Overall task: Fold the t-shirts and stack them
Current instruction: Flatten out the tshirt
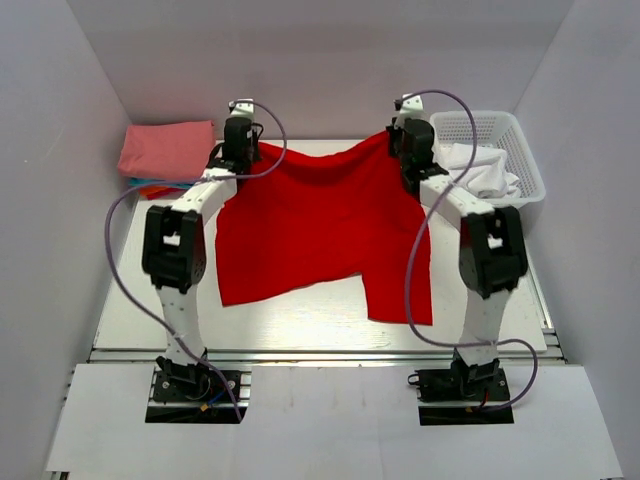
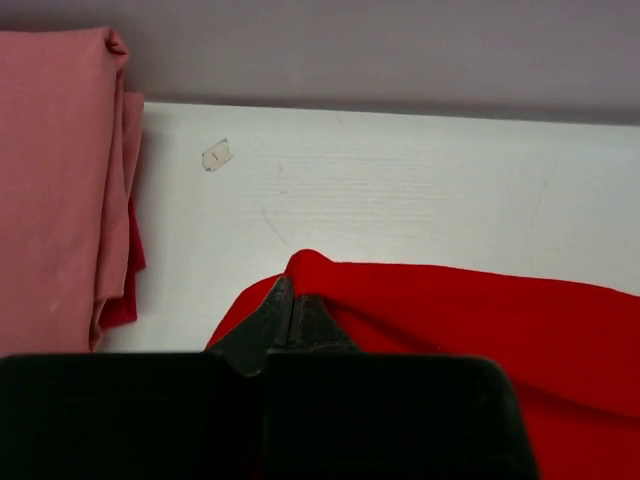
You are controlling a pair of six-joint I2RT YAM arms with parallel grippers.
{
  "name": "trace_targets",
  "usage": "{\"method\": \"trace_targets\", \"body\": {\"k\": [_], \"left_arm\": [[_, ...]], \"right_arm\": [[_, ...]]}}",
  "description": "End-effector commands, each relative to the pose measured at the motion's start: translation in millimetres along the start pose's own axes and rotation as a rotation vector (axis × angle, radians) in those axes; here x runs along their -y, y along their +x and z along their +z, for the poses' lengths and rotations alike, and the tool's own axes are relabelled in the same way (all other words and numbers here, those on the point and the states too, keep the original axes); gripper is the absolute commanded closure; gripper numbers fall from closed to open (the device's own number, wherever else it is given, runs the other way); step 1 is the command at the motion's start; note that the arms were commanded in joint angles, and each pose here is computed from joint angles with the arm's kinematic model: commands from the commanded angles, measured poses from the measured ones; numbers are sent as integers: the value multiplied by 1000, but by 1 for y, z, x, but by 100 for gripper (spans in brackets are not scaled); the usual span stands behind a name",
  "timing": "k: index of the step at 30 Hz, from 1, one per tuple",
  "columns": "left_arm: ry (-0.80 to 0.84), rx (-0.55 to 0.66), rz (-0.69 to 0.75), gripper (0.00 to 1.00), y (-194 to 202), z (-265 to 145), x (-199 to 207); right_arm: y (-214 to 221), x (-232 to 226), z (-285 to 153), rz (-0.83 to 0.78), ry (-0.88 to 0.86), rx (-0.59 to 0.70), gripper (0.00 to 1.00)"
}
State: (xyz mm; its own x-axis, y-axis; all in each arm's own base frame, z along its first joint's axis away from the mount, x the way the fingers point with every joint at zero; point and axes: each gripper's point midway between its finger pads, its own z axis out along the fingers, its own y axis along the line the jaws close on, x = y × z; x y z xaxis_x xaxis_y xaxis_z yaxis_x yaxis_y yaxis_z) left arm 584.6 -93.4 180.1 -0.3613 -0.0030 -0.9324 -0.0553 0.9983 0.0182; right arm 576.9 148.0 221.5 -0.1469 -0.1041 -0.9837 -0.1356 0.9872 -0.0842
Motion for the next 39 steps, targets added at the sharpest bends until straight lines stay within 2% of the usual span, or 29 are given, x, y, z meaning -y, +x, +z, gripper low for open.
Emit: {"method": "trace_targets", "body": {"k": [1, 2, 3, 4, 5, 6, 7, 8, 9, 11, 12, 13, 14, 16, 17, 18, 19, 20, 21, 23, 24, 26, 27, 29, 30, 32, 33, 35, 39], "left_arm": [[-62, 18, 1, 100, -4, 35, -16], [-68, 52, -3, 100, -19, 44, -19], [-81, 29, 4, 85, -12, 53, -19], [-91, 18, 3, 67, -8, 63, -24], [-91, 23, 1, 43, -10, 82, -20], [-85, -25, 15, 1, 1, 88, -18], [-83, 26, -3, 0, -30, 92, -20], [-70, 14, 0, 0, -29, 96, -17], [-61, -13, -3, 0, -23, 98, -15], [6, 0, -7, 0, -31, 92, -4], [25, 9, -9, 0, -36, 85, -2], [68, 29, -13, 0, -45, 69, 2], [86, 38, -27, 0, -50, 60, 4], [108, -4, -42, 0, -39, 44, 5], [126, 16, -45, 0, -57, 24, 5], [147, 3, -48, 0, -56, 13, 13], [142, -59, -49, 0, -35, 5, 10], [163, -75, -43, 0, -31, -5, 16], [198, -94, -42, 0, -27, -16, 20], [232, -172, -79, 0, -8, -47, 21], [219, -240, -108, 0, 19, -58, 18], [213, -257, -145, 0, 19, -92, 11], [198, -323, -158, 0, 52, -105, 6], [166, -335, -229, 0, 58, -143, -1], [130, -405, -240, 0, 94, -156, -9], [80, -460, -307, 0, 120, -181, -17], [59, -493, -351, 0, 140, -200, -22], [8, -571, -379, 0, 179, -222, -31], [-108, -634, -431, 0, 220, -252, -52]], "right_arm": [[-6, 17, 42, -37, 91, 77, 100], [-16, 22, 51, -38, 109, 104, 100], [-30, 24, 59, -59, 115, 129, 100], [-7, 24, 82, -72, 122, 100, 100], [-28, 29, 90, -63, 140, 140, 89], [-38, 35, 96, -63, 158, 119, 51], [1, 30, 113, -74, 150, 49, 32], [-7, 31, 116, -65, 149, 54, 18], [6, 29, 114, -72, 135, -5, 10], [16, 18, 104, -82, 74, -34, 10], [-7, 12, 93, -79, 34, 1, 10], [17, 3, 85, -83, -14, -49, 10], [-26, 1, 66, -53, -43, 15, 10], [-15, -1, 51, -10, -75, -48, 10], [-38, -6, 33, 0, -121, -25, 10], [-37, -10, 26, 2, -137, -39, 10], [-21, -13, 17, 20, -149, -101, 10], [-45, -14, 0, 38, -174, -66, 10], [-28, -19, -7, 44, -192, -113, 10], [-34, -21, -32, 127, -203, -130, 10], [-9, -20, -48, 158, -199, -203, 10], [-15, -19, -68, 225, -185, -207, 10], [11, -20, -86, 238, -183, -264, 10], [20, -19, -101, 308, -161, -291, 10], [34, -17, -125, 320, -154, -315, 10], [32, -14, -143, 405, -124, -306, 10], [73, -6, -163, 420, -61, -384, 10], [77, 3, -178, 475, 3, -387, 10], [112, 18, -210, 508, 118, -446, 10]]}}
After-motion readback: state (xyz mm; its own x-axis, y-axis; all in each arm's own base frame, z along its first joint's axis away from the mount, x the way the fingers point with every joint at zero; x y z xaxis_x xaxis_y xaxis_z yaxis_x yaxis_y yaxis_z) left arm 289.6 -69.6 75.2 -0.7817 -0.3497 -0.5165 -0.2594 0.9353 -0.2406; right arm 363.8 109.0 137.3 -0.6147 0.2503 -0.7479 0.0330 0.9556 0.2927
